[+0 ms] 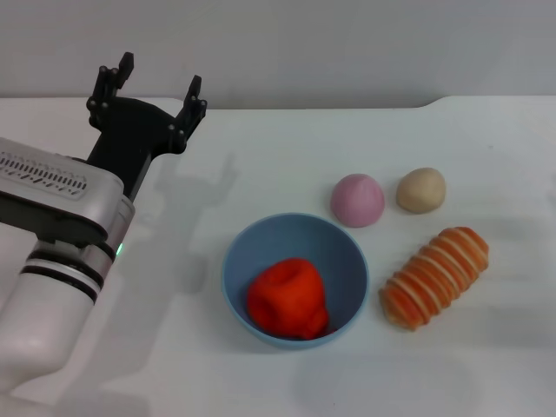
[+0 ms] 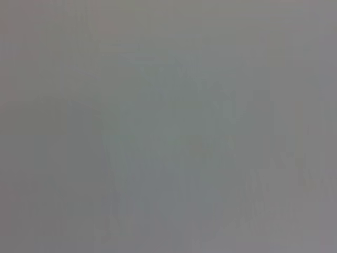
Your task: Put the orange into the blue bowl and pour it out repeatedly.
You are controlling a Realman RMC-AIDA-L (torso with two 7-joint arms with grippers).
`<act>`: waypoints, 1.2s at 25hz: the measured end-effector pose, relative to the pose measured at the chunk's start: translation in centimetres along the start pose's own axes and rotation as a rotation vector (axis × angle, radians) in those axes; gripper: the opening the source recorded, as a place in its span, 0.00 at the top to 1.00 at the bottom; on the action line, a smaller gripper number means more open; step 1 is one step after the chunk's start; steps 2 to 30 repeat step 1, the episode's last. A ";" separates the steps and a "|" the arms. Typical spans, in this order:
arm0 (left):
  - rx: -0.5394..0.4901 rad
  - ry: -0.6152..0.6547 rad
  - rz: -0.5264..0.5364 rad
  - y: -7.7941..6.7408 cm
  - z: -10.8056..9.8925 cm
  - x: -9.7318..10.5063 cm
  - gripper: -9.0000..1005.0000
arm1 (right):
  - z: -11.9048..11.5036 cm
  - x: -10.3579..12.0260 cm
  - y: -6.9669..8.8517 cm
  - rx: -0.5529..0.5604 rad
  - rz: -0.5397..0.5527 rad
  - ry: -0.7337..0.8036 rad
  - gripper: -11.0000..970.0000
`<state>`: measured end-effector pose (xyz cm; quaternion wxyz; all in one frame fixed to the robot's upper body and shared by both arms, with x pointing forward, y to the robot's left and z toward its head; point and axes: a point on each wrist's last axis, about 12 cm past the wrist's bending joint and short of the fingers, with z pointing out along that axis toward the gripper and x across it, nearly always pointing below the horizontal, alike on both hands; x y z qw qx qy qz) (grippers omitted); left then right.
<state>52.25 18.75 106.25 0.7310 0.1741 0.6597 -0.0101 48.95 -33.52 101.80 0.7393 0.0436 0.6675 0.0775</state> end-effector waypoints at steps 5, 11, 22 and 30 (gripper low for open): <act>-0.001 0.003 0.001 0.1 0.0 0.1 0.19 | 0.0 0.0 0.0 0.002 0.001 -0.003 0.39; -0.001 0.003 0.001 0.1 0.0 0.1 0.19 | 0.0 0.0 0.0 0.002 0.001 -0.003 0.39; -0.001 0.003 0.001 0.1 0.0 0.1 0.19 | 0.0 0.0 0.0 0.002 0.001 -0.003 0.39; -0.001 0.003 0.001 0.1 0.0 0.1 0.19 | 0.0 0.0 0.0 0.002 0.001 -0.003 0.39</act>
